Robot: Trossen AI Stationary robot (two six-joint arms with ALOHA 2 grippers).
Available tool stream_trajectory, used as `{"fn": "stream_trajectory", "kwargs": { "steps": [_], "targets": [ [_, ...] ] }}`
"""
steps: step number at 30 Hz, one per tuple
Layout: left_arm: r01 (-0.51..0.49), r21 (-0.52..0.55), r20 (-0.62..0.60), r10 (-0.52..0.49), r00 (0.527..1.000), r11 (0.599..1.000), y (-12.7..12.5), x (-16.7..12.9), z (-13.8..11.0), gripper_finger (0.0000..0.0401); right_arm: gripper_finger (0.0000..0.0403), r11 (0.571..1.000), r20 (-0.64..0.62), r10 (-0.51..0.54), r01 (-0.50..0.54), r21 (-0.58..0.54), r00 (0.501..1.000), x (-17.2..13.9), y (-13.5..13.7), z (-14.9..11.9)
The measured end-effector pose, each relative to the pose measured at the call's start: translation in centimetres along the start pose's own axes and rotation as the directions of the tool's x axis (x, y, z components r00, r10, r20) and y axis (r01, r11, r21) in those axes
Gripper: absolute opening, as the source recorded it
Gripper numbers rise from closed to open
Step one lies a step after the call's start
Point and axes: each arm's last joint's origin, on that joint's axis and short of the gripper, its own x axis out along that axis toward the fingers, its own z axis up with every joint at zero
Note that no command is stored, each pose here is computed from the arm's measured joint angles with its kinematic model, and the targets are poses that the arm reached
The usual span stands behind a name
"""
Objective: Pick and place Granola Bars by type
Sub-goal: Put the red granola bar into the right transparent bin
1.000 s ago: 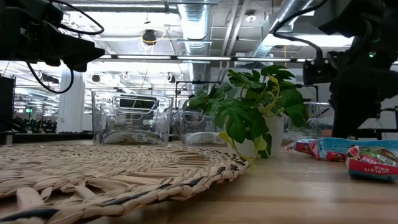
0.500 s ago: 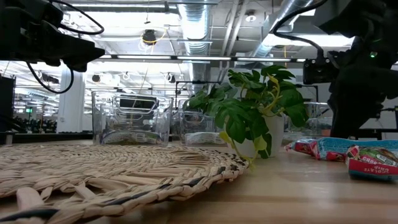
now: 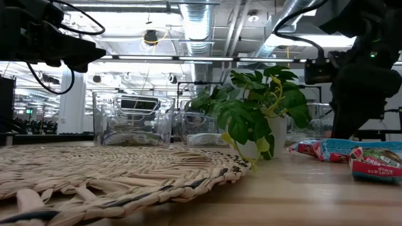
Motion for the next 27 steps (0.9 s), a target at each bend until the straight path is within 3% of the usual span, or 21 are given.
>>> {"fn": "stream_trajectory", "kwargs": {
  "steps": [13,23,27],
  "targets": [
    [0.0,0.0,0.0,0.0,1.0,1.0,0.0,0.0,0.0,0.0183,0.0316,0.998,-0.055,-0.058,0.058,0.011,0.997,0.6,-0.5,-0.3],
    [0.0,0.0,-0.001,0.0,1.0,1.0,0.0,0.0,0.0,0.0183,0.0312,1.0,-0.058,0.006,-0.007,-0.018,0.998,1.6,0.2,-0.6],
    [0.0,0.0,0.0,0.0,1.0,1.0,0.0,0.0,0.0,0.0183,0.0287,1.0,-0.059,0.005,-0.006,-0.012,0.998,1.6,0.2,-0.6]
  ]
}}
